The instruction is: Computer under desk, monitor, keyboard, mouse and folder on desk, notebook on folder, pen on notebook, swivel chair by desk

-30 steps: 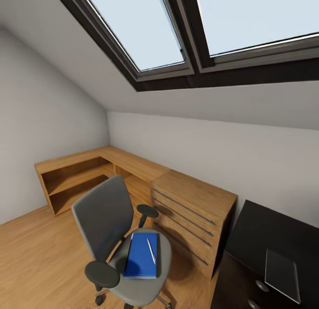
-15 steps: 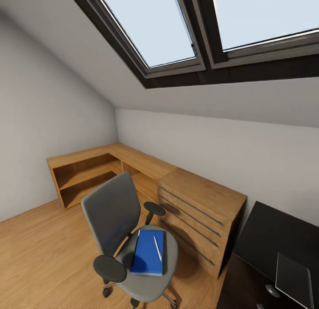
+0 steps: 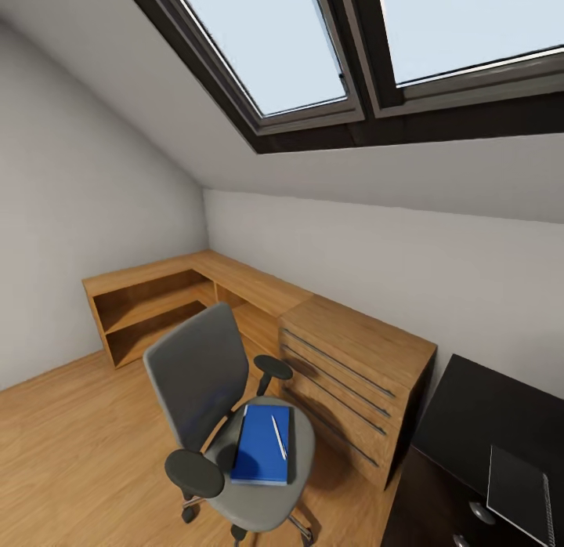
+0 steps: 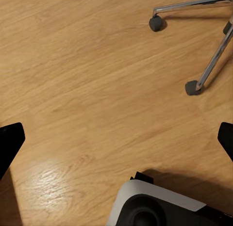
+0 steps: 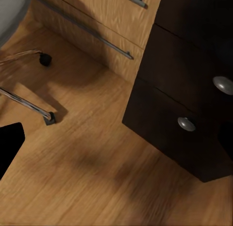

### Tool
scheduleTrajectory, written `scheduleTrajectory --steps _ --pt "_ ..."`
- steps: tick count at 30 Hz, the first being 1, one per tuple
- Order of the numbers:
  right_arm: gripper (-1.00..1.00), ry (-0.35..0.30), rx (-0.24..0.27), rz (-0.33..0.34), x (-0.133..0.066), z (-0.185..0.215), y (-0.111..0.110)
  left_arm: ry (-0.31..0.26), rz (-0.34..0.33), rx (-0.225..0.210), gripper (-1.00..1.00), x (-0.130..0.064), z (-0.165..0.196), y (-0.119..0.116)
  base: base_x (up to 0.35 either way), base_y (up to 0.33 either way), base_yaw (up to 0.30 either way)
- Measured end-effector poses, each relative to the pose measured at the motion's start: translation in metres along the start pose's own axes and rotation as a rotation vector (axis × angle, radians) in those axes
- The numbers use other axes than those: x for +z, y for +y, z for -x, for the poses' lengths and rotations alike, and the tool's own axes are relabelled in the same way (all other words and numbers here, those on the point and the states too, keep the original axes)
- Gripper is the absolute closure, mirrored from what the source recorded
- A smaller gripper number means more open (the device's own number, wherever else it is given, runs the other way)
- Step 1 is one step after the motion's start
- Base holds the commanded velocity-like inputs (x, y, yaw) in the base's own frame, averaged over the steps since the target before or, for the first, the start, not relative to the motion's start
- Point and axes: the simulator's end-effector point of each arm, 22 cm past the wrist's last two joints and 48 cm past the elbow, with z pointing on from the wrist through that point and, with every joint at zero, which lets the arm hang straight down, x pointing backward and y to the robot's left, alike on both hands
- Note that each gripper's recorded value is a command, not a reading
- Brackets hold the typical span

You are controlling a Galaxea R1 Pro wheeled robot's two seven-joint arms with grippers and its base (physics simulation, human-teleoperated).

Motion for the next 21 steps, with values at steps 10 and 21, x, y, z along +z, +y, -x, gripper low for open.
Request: scheduleTrajectory --steps 10,21 --pt "-1.0 0.001 -0.001 0.004 -0.0007 -0.0005 0.0024 0.001 0.001 0.001 -1.0 0.0 -0.0002 0.0005 0.0 0.0 0.0" --pt "-1.0 -0.008 0.015 -0.001 0.0012 0.0038 0.0035 0.009 -0.012 0.009 -1.0 0.0008 -0.0006 -0.0047 0.0 0.0 0.179"
